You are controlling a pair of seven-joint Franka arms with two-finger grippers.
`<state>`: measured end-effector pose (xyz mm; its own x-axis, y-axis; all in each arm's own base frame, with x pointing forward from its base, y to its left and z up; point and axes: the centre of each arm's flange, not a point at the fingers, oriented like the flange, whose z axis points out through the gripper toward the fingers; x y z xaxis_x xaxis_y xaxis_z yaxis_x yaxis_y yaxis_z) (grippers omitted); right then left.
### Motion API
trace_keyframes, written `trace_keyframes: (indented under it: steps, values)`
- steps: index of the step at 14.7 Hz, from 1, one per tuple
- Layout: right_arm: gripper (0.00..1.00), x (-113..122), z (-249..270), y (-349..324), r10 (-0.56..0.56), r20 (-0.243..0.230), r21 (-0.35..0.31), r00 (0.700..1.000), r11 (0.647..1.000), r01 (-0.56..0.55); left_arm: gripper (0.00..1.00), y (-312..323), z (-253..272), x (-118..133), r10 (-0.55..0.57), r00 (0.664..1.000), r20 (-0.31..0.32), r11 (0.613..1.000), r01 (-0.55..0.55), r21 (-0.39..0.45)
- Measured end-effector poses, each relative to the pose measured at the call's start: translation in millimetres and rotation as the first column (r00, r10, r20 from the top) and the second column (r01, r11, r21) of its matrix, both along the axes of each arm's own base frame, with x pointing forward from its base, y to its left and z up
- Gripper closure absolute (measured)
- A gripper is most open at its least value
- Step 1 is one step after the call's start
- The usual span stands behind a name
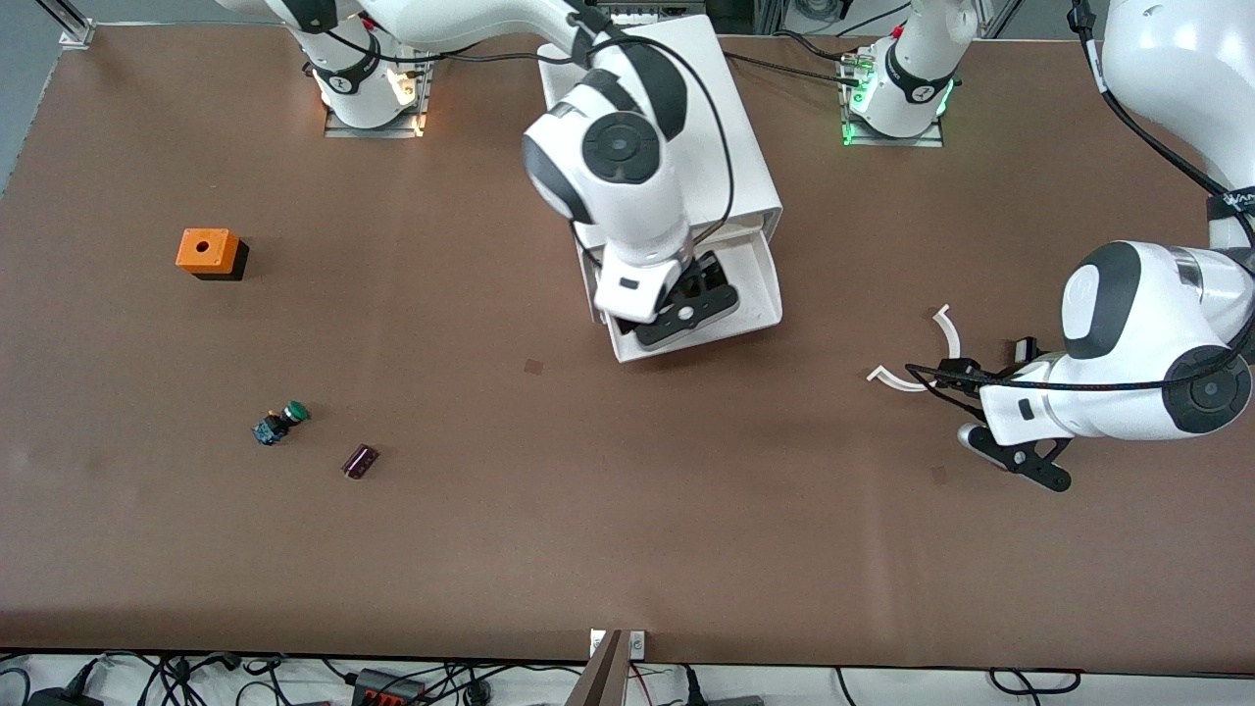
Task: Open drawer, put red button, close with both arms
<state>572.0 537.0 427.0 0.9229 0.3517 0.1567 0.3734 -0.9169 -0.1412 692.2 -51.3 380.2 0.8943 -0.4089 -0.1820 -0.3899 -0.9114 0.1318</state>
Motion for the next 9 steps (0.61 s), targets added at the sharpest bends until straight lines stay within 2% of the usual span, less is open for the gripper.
trace_keyframes:
  steps: [4, 6, 9]
  values:
    - [0.00, 70, 35, -120, -0.138, -0.051, -0.058, 0.989, 0.989, 0.135, 0.00, -10, -18, -8, 0.202, 0.978, -0.056, 0.979, -0.201, 0.023]
    - [0.00, 93, 49, -184, -0.187, -0.089, -0.096, 0.978, 0.979, 0.179, 0.00, -29, -27, -13, 0.289, 0.954, -0.078, 0.957, -0.289, 0.015]
    - [0.00, 118, 69, -280, -0.239, -0.130, -0.130, 0.962, 0.966, 0.222, 0.00, -84, -27, -15, 0.411, 0.911, -0.040, 0.912, -0.411, 0.013]
